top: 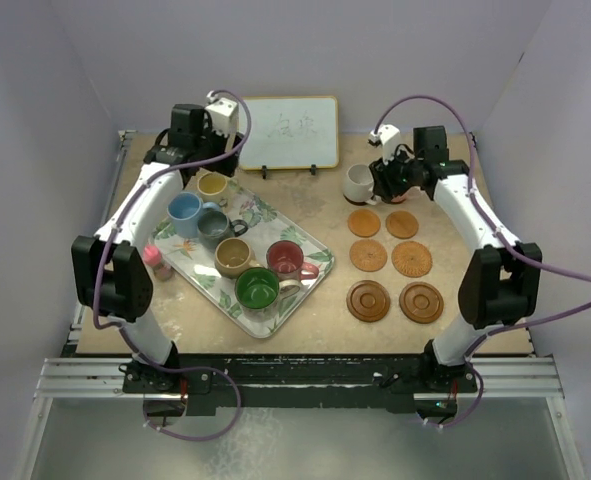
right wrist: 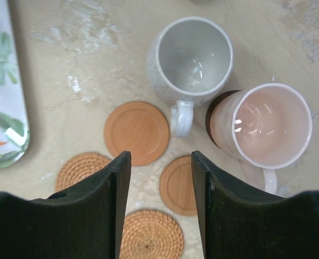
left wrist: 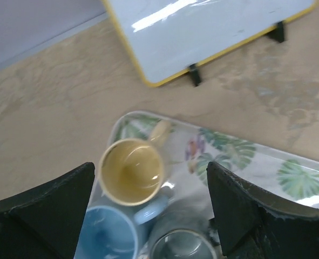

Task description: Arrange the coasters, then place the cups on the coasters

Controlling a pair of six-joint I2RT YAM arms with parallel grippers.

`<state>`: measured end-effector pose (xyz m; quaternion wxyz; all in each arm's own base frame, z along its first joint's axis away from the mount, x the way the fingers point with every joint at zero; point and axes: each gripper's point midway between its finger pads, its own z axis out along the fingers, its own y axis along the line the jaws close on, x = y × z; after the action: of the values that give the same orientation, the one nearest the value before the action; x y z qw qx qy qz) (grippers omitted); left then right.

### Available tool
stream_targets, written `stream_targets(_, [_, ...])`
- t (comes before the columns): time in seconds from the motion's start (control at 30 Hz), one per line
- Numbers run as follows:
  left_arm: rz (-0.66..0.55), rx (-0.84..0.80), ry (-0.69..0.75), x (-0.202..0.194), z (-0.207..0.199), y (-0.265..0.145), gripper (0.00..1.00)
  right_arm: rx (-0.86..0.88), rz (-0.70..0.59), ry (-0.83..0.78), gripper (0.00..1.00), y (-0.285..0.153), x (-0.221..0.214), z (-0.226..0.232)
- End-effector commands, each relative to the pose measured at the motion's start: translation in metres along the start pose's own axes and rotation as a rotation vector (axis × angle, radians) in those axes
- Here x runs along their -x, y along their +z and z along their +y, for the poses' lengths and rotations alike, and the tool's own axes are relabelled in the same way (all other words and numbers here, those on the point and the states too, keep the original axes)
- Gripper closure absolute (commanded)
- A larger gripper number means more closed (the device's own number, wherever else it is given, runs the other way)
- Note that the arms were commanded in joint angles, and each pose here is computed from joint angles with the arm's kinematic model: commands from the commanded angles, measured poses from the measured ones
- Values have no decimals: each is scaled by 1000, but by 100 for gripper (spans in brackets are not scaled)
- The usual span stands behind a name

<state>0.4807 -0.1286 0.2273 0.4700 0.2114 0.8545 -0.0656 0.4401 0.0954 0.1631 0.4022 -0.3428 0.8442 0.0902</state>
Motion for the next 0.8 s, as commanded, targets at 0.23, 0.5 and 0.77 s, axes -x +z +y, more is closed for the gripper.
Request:
stream_targets(0.23, [251,279,-127,-65,92,-3,23,185,144,44,49,-68,-10,52])
stream_targets(0.5, [371,239,-132,-93,96,30,34,185,136,63,51,-84,-20,66])
stream_targets(0.77, [403,221,-138,-108,99,55,50,178,140,72,53,-93,-27,73])
